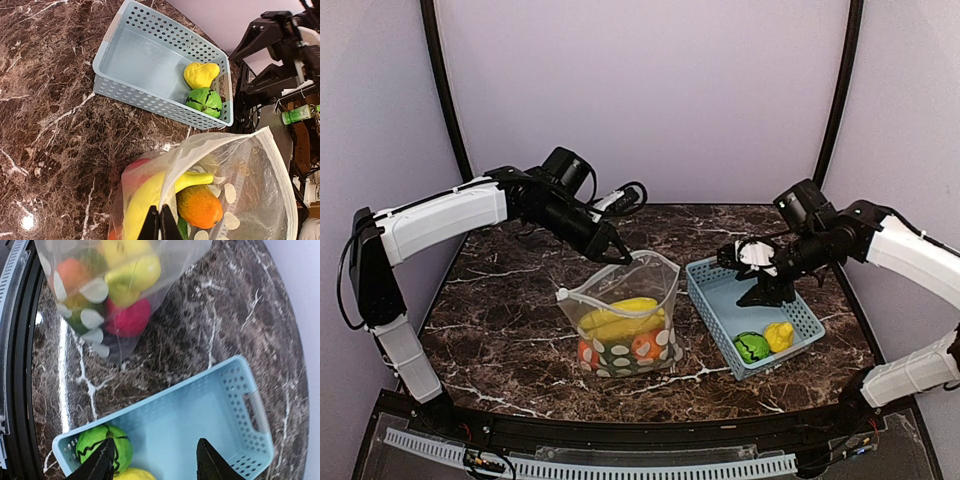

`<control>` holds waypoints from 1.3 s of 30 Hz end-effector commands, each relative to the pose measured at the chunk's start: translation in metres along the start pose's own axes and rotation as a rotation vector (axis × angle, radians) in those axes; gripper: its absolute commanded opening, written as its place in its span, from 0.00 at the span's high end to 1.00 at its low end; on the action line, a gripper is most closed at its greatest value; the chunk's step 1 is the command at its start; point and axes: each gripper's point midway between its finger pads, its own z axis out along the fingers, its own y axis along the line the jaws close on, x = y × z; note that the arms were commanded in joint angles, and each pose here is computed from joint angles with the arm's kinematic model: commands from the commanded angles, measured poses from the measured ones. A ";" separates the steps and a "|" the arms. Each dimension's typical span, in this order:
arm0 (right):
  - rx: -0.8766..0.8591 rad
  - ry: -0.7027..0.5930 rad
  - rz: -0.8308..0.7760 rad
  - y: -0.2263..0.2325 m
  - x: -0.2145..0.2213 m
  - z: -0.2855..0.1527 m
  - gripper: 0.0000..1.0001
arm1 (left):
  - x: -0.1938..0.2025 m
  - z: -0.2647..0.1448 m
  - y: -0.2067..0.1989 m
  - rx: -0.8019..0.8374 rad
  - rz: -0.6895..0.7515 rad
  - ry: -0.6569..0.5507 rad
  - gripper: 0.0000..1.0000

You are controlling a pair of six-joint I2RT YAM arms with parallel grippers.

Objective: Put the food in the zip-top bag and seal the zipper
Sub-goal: Adjust the zipper food storage bag at the center of the board, then pick up the fake fruit from the bin.

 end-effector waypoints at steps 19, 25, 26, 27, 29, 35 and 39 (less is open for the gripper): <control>0.018 0.341 0.361 0.026 0.136 0.001 0.45 | 0.003 -0.016 -0.012 -0.001 0.038 -0.092 0.99; -0.024 0.435 0.372 0.045 0.162 0.005 0.42 | -0.004 -0.033 -0.024 0.007 0.061 -0.181 0.99; -0.026 0.440 0.371 0.046 0.165 0.006 0.42 | -0.004 -0.033 -0.024 0.010 0.063 -0.187 0.99; -0.022 0.447 0.371 0.046 0.167 0.007 0.41 | -0.004 -0.034 -0.025 0.014 0.061 -0.190 0.99; -0.013 0.450 0.384 0.042 0.169 0.009 0.41 | -0.004 -0.035 -0.026 0.015 0.057 -0.192 0.99; 0.010 0.459 0.401 0.031 0.171 0.013 0.41 | -0.004 -0.036 -0.028 0.023 0.050 -0.194 0.99; 0.007 0.478 0.404 0.029 0.178 0.019 0.42 | -0.003 -0.036 -0.028 0.026 0.048 -0.193 0.99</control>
